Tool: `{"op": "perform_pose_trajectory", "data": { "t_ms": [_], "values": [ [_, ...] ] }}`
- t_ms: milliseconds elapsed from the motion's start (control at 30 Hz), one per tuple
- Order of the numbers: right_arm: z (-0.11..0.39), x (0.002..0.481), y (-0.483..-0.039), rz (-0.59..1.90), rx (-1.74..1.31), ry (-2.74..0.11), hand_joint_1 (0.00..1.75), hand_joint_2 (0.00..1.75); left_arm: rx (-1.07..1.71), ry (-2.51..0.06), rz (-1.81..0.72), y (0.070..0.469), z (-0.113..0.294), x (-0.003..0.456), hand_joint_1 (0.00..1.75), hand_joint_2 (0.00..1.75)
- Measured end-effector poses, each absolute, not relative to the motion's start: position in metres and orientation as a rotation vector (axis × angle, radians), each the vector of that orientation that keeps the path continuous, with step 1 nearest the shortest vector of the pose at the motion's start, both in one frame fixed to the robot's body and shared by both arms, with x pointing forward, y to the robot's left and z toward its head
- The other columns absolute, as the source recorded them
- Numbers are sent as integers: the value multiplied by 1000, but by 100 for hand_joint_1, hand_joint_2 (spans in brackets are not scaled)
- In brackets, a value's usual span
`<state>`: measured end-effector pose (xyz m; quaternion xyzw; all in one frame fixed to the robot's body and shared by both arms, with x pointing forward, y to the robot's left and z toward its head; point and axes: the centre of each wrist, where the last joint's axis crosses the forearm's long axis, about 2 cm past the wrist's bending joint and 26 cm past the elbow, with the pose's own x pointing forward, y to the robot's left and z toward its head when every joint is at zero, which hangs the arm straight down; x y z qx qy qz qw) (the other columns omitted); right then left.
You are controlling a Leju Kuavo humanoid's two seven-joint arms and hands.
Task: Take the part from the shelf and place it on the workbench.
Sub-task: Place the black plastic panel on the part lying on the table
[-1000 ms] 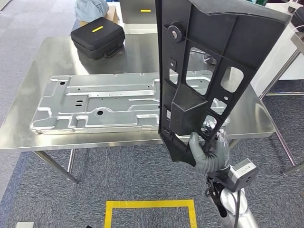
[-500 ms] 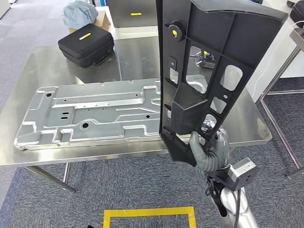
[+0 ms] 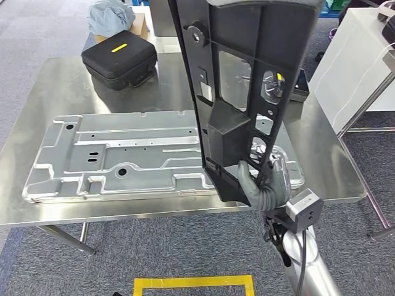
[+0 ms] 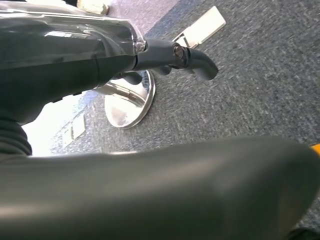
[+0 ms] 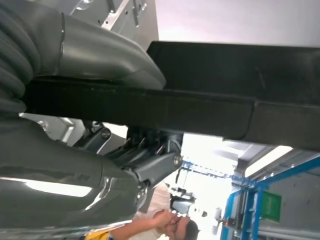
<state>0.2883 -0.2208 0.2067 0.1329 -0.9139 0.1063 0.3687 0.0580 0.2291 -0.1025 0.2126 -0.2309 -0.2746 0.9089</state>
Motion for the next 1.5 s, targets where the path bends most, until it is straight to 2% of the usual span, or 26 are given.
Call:
{"op": "perform_pose_trajectory", "data": {
  "t_ms": [467, 567, 767, 933, 1067, 1500],
  "values": [
    [288, 345, -219, 452, 230, -2483, 175, 175, 413, -481, -607, 228, -102, 62, 0, 175],
    [307, 352, -220, 518, -18, -2561, 175, 175, 406, -480, -618, 227, -102, 63, 0, 175],
    [332, 362, -221, 750, -724, -2656, 175, 175, 403, -480, -630, 227, -102, 65, 0, 175],
    [331, 370, -223, 953, -1067, -2610, 175, 175, 403, -478, -634, 227, -101, 66, 0, 175],
    [325, 378, -225, 1097, -1205, -2539, 175, 175, 401, -479, -643, 226, -101, 66, 0, 175],
    [290, 405, -218, 1556, -1210, -2239, 175, 175, 390, -483, -657, 225, -101, 68, 0, 175]
  ]
}}
